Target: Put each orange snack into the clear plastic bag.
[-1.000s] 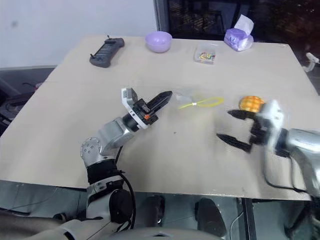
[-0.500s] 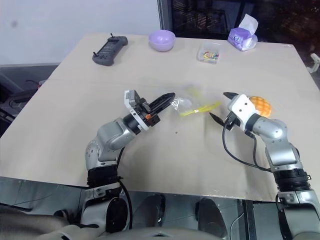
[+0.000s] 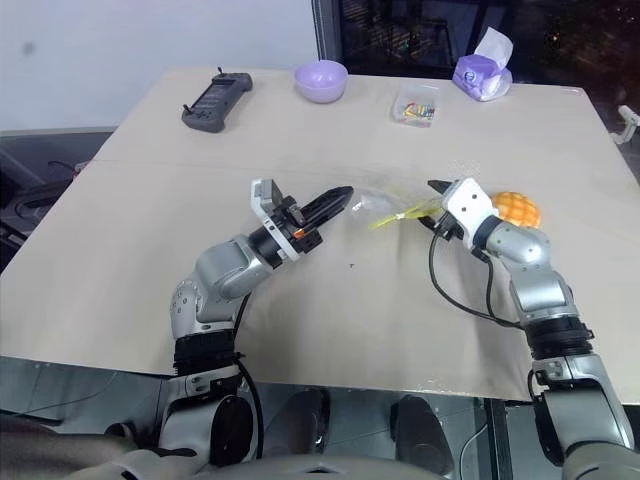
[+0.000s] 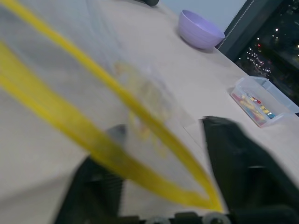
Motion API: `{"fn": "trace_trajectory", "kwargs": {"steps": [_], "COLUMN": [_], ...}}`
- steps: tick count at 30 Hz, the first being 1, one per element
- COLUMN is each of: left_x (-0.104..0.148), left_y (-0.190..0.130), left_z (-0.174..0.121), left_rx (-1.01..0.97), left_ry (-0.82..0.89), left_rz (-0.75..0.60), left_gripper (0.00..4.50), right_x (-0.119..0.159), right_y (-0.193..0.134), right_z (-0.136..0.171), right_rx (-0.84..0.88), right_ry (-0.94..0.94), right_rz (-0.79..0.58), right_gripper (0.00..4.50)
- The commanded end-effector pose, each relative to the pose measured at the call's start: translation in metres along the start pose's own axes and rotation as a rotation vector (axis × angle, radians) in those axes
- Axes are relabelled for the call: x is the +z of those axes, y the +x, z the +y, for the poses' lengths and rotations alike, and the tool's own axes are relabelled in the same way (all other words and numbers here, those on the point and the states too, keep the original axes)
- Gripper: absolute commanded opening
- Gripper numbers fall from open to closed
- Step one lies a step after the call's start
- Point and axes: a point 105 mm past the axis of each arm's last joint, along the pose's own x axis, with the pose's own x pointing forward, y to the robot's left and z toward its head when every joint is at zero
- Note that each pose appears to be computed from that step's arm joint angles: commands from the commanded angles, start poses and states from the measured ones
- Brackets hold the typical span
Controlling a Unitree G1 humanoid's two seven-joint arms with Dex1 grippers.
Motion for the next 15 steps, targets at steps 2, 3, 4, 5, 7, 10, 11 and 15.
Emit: {"fn": "trace_trajectory", "kwargs": {"steps": [2, 3, 4, 5, 7, 10, 11, 15], "left_x": [-0.002, -0.002, -0.002, -0.002, -0.001, 0.001, 0.003, 0.025], "left_y": [0.002, 0.002, 0.002, 0.002, 0.0, -0.006, -0.008, -0.014], "left_z": [-0.013, -0.013, -0.013, -0.013, -0.012, -0.015, -0.015, -0.009], "left_rx": [-0.055, -0.055, -0.054, -0.053, -0.043, -0.034, -0.026, 0.02], "left_ry": [0.018, 0.019, 0.02, 0.021, 0.031, 0.093, 0.124, 0.204], "left_rz": [0.016, 0.017, 0.017, 0.018, 0.022, 0.041, 0.036, -0.062], "left_gripper": [0.0, 0.0, 0.0, 0.0, 0.0, 0.0, 0.0, 0.0], "right_x": [0.006, 0.004, 0.003, 0.002, 0.0, 0.003, 0.005, 0.02], "right_y": [-0.004, -0.004, -0.004, -0.005, -0.006, -0.006, -0.005, -0.001], "right_z": [-0.013, -0.014, -0.014, -0.015, -0.015, -0.016, -0.017, -0.019], "right_rx": [-0.04, -0.045, -0.048, -0.05, -0.048, -0.046, -0.044, -0.032], "right_ry": [-0.025, -0.023, -0.024, -0.025, -0.032, -0.035, -0.043, -0.077], "right_rz": [-0.028, -0.023, -0.018, -0.015, -0.008, -0.008, -0.01, -0.028], "right_gripper": [0.61, 0.11, 0.04, 0.04, 0.04, 0.04, 0.04, 0.04]}}
